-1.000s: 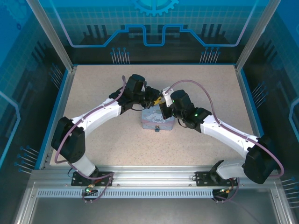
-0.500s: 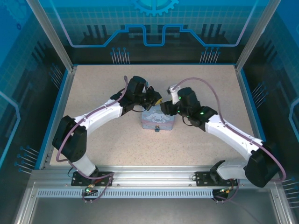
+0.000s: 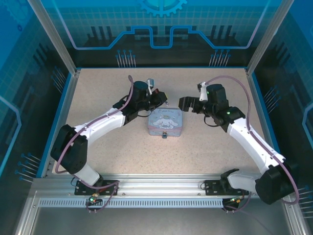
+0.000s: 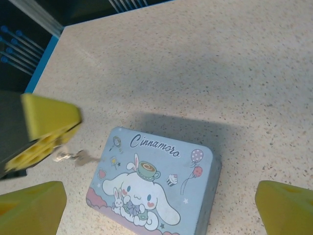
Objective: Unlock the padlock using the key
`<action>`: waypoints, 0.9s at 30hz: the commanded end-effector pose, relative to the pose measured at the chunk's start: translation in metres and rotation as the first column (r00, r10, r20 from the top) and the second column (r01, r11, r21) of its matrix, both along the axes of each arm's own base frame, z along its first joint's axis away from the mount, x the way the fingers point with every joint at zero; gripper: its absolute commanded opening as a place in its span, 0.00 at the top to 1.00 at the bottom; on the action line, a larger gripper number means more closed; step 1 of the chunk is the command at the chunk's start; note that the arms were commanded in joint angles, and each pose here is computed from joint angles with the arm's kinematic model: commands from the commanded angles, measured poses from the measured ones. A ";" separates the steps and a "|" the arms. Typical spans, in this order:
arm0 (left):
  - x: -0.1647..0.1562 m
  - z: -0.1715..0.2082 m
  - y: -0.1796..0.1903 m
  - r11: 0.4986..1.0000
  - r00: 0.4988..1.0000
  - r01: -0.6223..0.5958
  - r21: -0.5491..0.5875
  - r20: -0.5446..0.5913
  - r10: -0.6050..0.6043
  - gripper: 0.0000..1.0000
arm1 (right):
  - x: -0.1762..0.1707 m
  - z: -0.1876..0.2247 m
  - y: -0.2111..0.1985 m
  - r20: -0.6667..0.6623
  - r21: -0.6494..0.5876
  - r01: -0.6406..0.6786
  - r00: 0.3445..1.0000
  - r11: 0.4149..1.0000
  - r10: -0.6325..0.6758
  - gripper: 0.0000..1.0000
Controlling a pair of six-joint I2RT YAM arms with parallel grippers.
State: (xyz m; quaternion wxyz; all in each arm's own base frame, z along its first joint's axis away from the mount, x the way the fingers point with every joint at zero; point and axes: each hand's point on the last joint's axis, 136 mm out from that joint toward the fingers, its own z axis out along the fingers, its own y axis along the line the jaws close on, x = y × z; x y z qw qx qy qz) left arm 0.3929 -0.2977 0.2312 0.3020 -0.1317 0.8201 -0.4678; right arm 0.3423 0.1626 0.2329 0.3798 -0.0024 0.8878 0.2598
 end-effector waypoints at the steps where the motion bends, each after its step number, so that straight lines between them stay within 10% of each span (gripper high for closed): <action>1: 0.006 0.027 0.015 0.998 0.983 -0.065 0.011 0.170 0.062 1.00 | 0.004 -0.005 -0.003 -0.110 0.141 0.052 0.993 0.989 -0.037 0.00; 13: 0.013 0.057 0.042 0.933 0.885 -0.242 -0.268 0.332 0.325 1.00 | 0.033 0.030 0.035 -0.048 0.652 0.001 0.998 0.758 0.040 0.21; 27: 0.024 0.059 0.040 0.834 0.877 -0.258 -0.487 0.245 0.414 1.00 | 0.055 0.057 0.081 0.005 0.763 -0.048 0.998 0.644 0.069 0.46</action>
